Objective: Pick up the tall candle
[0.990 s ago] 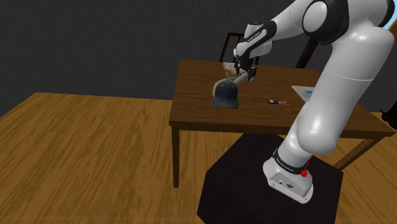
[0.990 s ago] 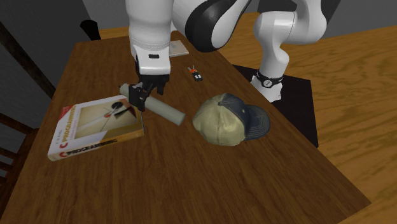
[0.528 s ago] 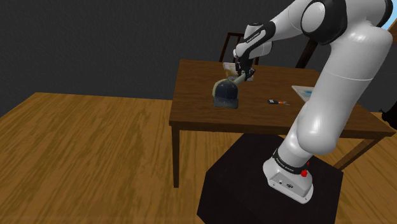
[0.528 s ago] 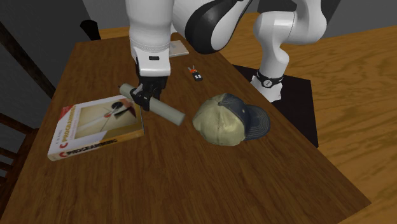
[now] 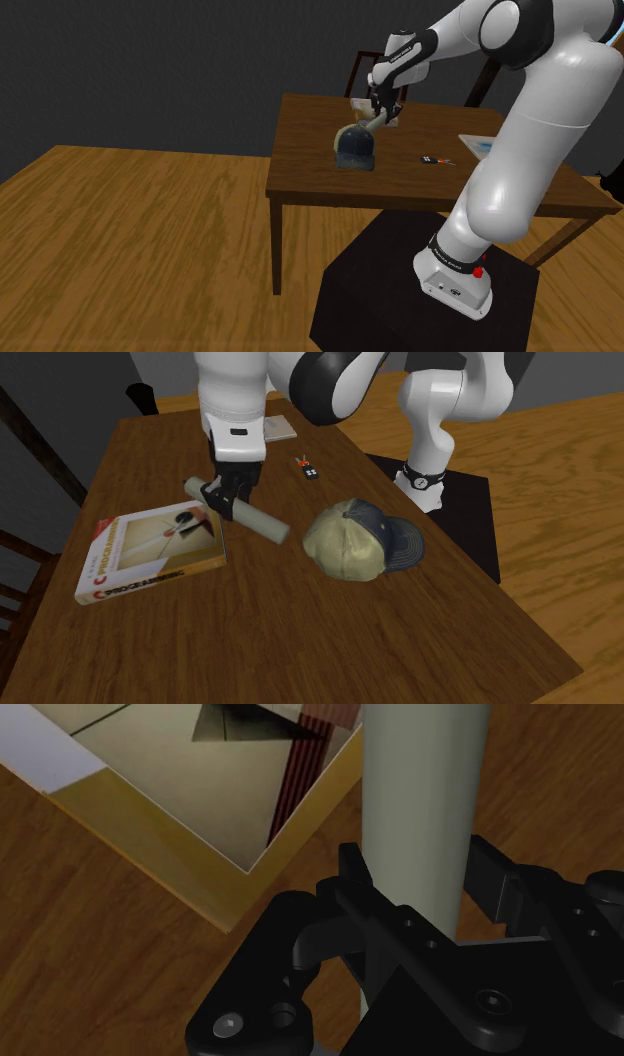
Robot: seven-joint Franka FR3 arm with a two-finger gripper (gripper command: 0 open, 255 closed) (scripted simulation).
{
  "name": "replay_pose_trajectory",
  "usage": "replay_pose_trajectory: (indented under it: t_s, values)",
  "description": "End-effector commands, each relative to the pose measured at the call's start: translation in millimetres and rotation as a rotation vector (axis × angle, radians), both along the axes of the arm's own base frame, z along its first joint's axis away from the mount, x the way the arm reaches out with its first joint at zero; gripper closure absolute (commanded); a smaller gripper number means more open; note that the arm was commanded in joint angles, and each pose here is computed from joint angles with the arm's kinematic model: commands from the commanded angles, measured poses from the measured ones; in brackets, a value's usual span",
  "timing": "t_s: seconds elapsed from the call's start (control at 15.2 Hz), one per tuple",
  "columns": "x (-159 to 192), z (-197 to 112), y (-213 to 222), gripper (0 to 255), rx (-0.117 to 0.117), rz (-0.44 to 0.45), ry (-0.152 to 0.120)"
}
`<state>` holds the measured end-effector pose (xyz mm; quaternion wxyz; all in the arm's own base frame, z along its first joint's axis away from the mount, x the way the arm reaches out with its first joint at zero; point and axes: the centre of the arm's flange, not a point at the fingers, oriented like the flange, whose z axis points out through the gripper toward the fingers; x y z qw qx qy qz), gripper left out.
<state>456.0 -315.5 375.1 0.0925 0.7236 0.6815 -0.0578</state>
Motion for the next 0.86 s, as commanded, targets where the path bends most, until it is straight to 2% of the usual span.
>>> replay_pose_trajectory:
  t_s: [0.0,0.66,0.79]
  values:
    - [-0.3,10.8,1.1,255,0.0,0.0,0.0]
    - [-0.3,63.6,1.1,255,0.0,0.0,0.0]
    - [-0.3,64.4,1.1,255,0.0,0.0,0.0]
